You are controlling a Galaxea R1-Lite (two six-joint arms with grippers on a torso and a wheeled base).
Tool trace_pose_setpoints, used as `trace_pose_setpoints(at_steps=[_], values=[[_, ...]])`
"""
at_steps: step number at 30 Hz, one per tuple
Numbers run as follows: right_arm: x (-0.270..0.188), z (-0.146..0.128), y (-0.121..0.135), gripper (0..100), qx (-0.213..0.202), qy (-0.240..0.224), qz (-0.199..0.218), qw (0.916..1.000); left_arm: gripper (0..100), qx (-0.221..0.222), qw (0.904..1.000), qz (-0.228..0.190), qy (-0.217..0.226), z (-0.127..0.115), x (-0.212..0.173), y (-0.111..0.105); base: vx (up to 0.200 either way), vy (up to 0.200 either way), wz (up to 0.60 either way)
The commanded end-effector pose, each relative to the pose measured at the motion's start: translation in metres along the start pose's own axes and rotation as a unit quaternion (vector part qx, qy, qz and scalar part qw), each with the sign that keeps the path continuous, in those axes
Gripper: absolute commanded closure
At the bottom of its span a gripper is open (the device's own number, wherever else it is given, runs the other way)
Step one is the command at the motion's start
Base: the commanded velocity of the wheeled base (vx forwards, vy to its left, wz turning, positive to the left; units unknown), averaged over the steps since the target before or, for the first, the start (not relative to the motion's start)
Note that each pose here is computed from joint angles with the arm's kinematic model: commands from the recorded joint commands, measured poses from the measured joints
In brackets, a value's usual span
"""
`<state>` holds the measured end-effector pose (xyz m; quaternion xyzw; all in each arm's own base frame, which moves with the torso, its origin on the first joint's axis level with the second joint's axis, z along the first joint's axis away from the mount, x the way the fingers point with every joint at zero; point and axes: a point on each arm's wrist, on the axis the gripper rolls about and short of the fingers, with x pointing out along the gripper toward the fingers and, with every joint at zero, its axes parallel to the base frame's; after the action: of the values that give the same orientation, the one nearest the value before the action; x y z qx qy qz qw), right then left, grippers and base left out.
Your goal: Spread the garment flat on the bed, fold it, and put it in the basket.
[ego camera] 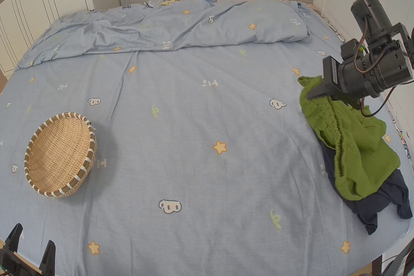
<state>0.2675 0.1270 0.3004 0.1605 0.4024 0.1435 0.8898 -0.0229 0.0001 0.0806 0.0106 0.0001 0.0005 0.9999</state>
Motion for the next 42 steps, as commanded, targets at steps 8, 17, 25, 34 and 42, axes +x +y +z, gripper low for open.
trace_pose_setpoints(at_steps=[8, 17, 25, 34, 42], values=[[0.011, -0.061, 0.147, 100, -0.059, 0.012, 0.188, 0.9802, 0, 0.000, 1.0000, 0.000, 0.001, -0.005, 0.000, 0.000, 0.000, 0.000, 0.00], [0.042, -0.083, 0.177, 100, -0.064, 0.010, 0.159, 0.9852, 0, 0.000, 1.0000, 0.000, 0.001, -0.005, 0.000, 0.000, 0.000, 0.000, 0.00], [0.070, -0.086, 0.168, 100, -0.069, 0.030, 0.133, 0.9882, 0, 0.000, 1.0000, 0.000, 0.001, -0.005, 0.000, 0.000, 0.000, 0.000, 0.00], [0.105, -0.094, 0.169, 0, -0.076, 0.047, 0.115, 0.9893, 0, 0.000, 1.0000, 0.001, 0.001, -0.005, 0.000, 0.000, 0.000, 0.000, 0.00], [0.091, -0.082, 0.156, 0, -0.064, 0.051, 0.122, 0.9891, 0, 0.004, 1.0000, -0.002, 0.000, -0.005, 0.000, 0.000, 0.000, 0.000, 0.00]])
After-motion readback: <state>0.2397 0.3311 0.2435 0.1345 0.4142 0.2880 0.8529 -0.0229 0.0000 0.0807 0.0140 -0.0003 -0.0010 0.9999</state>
